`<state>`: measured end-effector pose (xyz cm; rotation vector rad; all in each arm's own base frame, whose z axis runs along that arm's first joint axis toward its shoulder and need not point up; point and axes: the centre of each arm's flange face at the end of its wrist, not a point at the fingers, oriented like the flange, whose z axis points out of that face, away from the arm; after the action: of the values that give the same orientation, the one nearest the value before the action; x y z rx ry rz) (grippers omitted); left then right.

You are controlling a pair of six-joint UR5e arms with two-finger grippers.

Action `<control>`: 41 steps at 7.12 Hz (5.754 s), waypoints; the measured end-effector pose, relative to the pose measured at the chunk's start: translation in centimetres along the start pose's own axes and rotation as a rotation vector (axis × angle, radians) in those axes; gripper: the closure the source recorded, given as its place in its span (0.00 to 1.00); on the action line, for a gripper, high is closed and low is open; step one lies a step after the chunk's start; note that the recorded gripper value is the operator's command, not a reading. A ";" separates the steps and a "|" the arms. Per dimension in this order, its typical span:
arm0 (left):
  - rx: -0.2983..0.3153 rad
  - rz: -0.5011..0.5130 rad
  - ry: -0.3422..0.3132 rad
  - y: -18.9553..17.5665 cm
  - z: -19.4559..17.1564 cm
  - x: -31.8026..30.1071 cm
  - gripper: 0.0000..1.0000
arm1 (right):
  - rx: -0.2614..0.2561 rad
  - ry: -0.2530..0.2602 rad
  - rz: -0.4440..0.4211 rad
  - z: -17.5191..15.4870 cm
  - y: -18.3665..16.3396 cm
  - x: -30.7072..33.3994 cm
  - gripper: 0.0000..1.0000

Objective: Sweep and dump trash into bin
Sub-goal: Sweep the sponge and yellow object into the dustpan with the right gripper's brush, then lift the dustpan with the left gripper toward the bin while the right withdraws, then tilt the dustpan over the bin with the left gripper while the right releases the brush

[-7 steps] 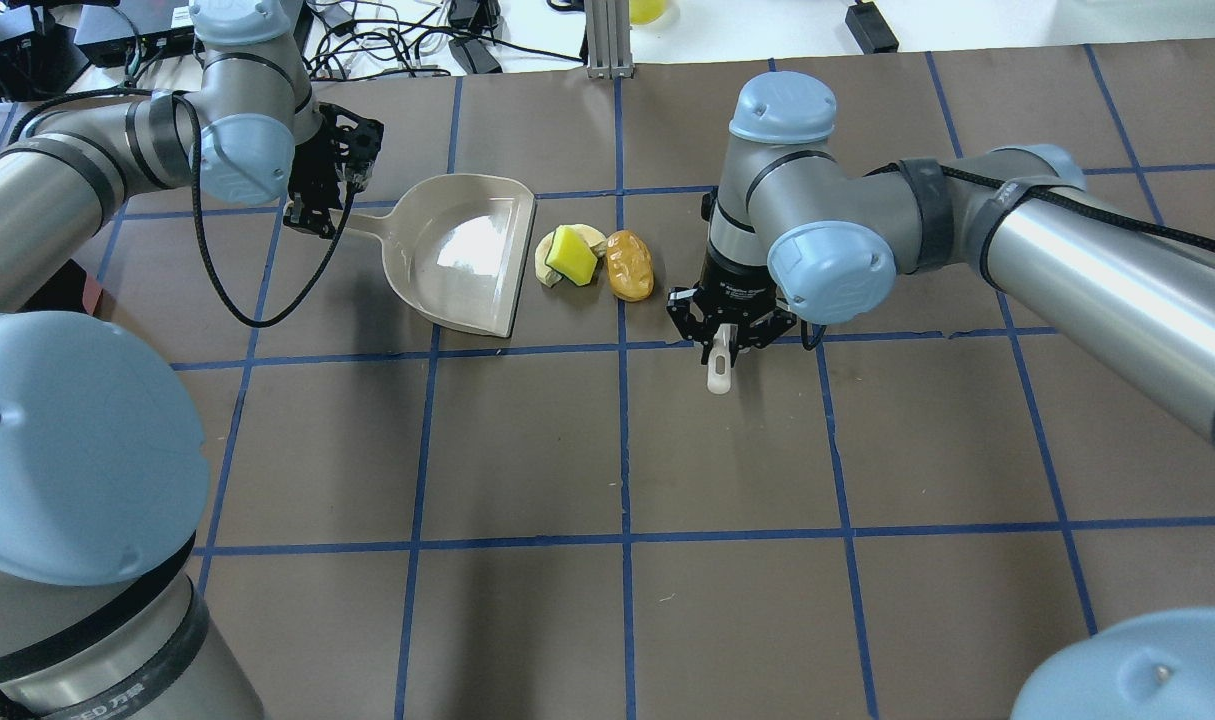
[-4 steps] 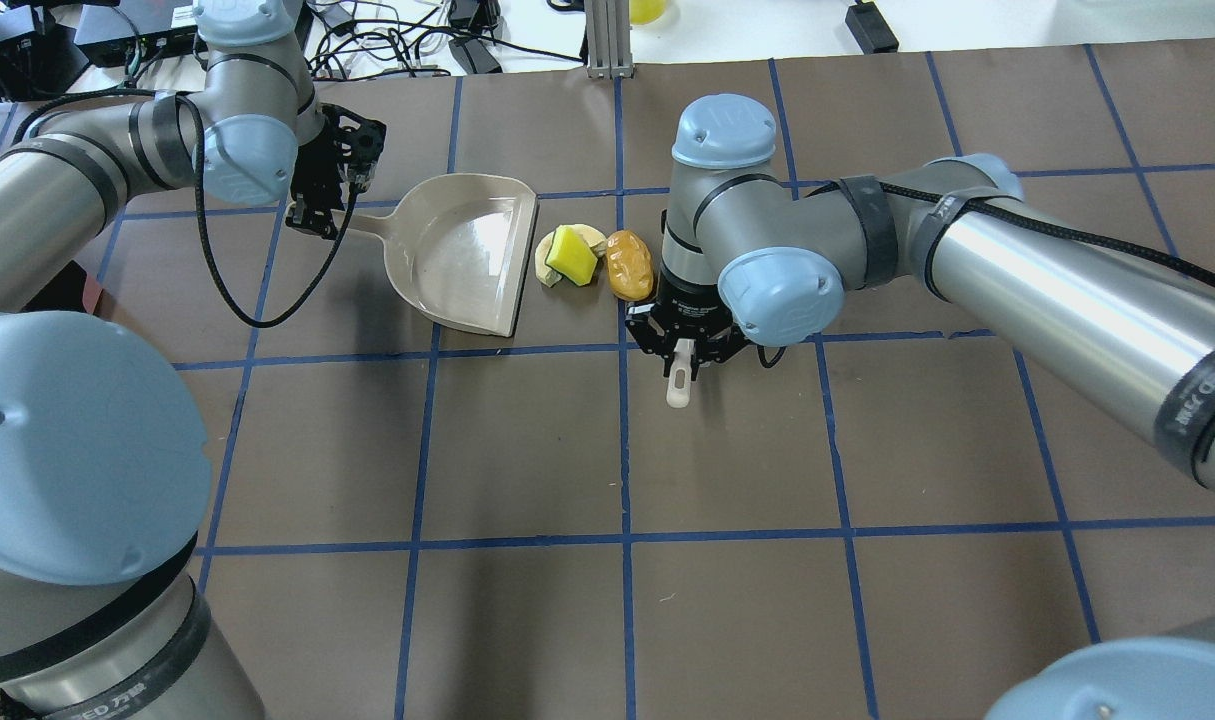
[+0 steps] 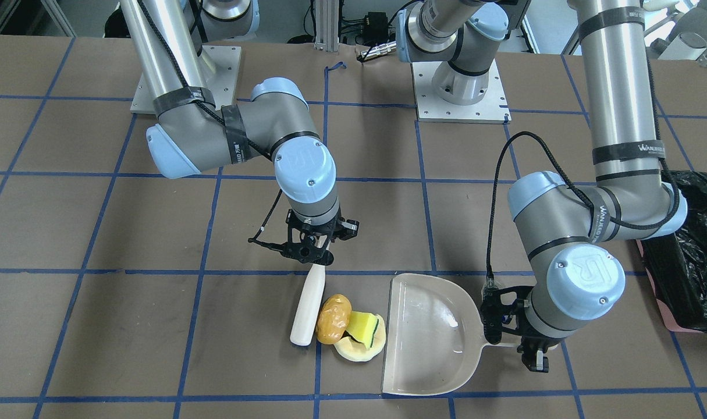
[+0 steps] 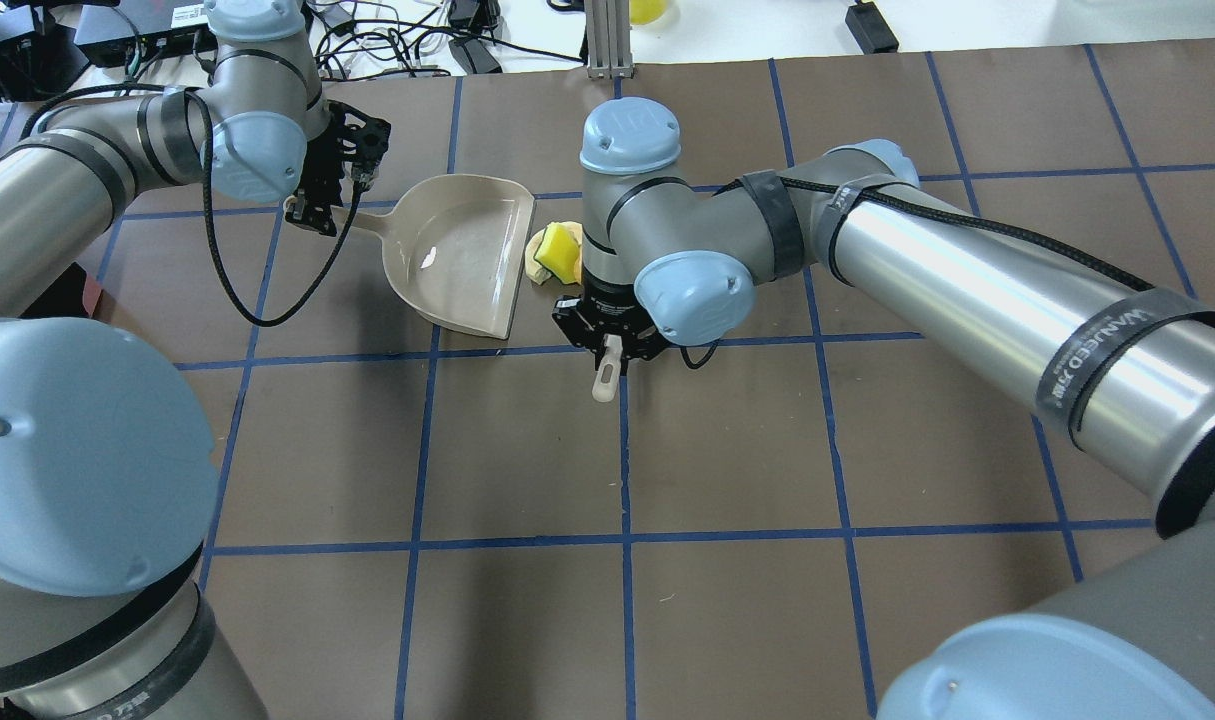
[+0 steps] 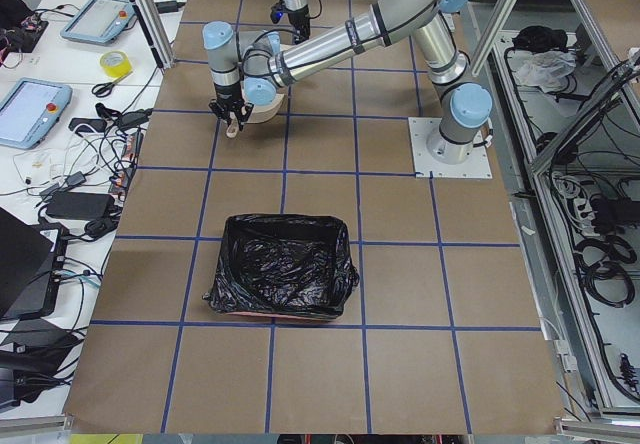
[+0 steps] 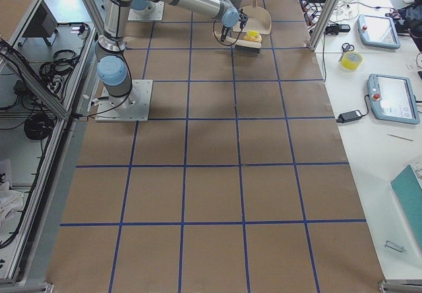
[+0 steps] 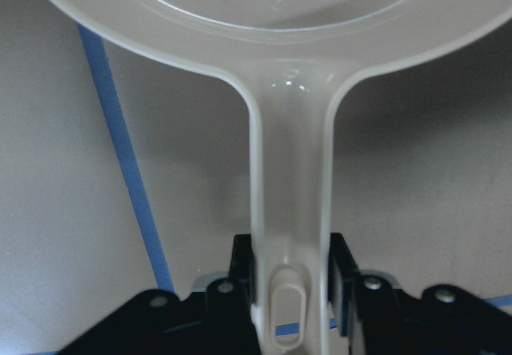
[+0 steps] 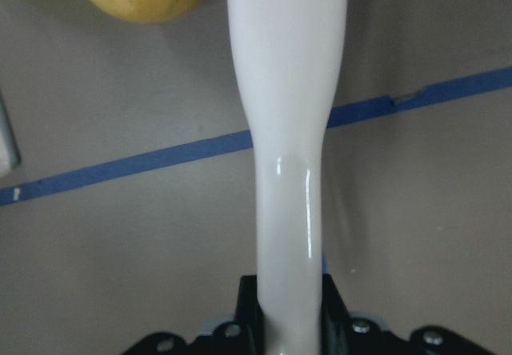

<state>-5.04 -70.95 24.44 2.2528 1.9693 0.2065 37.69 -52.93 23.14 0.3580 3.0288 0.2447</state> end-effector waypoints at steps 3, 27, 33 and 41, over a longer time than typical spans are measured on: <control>-0.010 -0.006 -0.006 -0.7 -0.4 -0.2 0.70 | 0.042 -0.059 0.002 0.5 0.8 -6.0 1.00; 0.269 -0.237 -0.067 32.1 -6.5 9.7 0.76 | 0.037 0.094 -0.212 -11.0 -9.9 34.9 1.00; 0.118 -0.143 -0.100 49.7 -8.1 19.4 0.79 | 0.034 0.132 -0.205 -7.0 -13.8 41.6 1.00; -0.054 0.282 -0.068 59.3 -7.5 25.0 0.77 | 0.033 0.128 -0.209 -4.8 -15.5 42.9 0.00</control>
<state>54.45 -53.84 43.73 2.4594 1.5891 0.2067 -7.84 -58.36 22.60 0.0268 3.1669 0.2108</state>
